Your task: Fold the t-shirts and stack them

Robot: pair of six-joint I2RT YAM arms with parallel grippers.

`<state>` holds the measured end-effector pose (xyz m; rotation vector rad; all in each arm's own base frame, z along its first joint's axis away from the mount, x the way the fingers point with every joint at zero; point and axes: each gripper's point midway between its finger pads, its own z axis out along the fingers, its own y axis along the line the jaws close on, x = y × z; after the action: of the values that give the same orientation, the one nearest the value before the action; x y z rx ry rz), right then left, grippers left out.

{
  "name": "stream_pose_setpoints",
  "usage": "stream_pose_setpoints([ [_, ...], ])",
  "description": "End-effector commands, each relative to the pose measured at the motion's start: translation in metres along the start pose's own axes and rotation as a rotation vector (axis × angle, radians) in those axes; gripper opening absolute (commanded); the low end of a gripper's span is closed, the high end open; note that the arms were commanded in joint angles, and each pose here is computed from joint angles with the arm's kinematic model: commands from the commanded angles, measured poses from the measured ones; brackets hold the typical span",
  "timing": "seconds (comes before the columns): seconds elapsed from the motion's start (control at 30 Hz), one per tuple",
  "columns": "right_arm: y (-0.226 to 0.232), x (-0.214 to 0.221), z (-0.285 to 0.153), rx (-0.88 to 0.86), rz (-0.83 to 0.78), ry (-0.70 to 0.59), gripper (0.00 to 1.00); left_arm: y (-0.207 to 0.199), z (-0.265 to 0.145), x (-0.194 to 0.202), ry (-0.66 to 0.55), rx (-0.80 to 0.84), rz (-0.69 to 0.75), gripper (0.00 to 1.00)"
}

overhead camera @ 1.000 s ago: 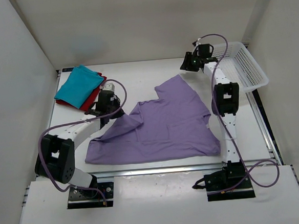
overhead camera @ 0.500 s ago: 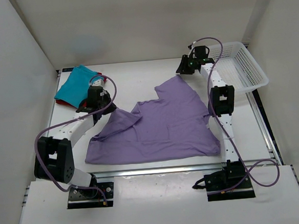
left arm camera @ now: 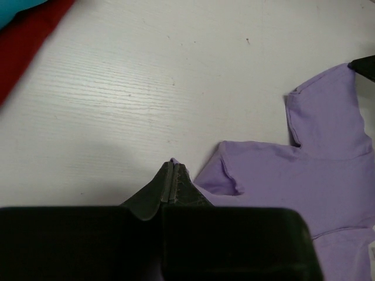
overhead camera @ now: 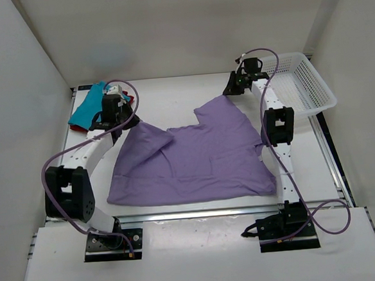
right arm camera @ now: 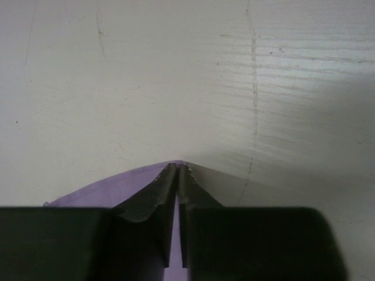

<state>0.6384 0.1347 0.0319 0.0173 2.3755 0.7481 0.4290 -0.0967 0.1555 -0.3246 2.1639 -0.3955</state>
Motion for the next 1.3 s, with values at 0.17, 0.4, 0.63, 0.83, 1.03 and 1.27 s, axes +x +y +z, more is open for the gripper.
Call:
stream_pose_setpoints([
  [0.17,0.014,-0.042,-0.032,-0.029,-0.018,-0.086,0.0,0.015,0.029,-0.023,0.014,-0.06,0.024,0.0],
  [0.4,0.018,-0.061,-0.089,0.042,-0.051,-0.087,0.0,0.034,0.058,-0.067,0.013,-0.093,-0.015,0.0],
  [0.63,0.035,-0.054,-0.133,0.14,-0.018,-0.028,0.0,0.055,0.064,-0.065,0.002,-0.122,-0.045,0.0],
  [0.83,0.063,-0.031,-0.156,0.261,-0.081,0.034,0.0,0.067,0.074,-0.052,0.043,-0.139,-0.034,0.0],
  [1.03,0.079,-0.009,-0.158,0.311,-0.122,0.084,0.0,0.083,0.076,-0.045,0.054,-0.146,-0.078,0.0],
  [1.27,0.047,0.051,-0.162,0.395,-0.106,0.188,0.0,0.096,0.081,-0.035,0.081,-0.143,-0.124,0.0],
])
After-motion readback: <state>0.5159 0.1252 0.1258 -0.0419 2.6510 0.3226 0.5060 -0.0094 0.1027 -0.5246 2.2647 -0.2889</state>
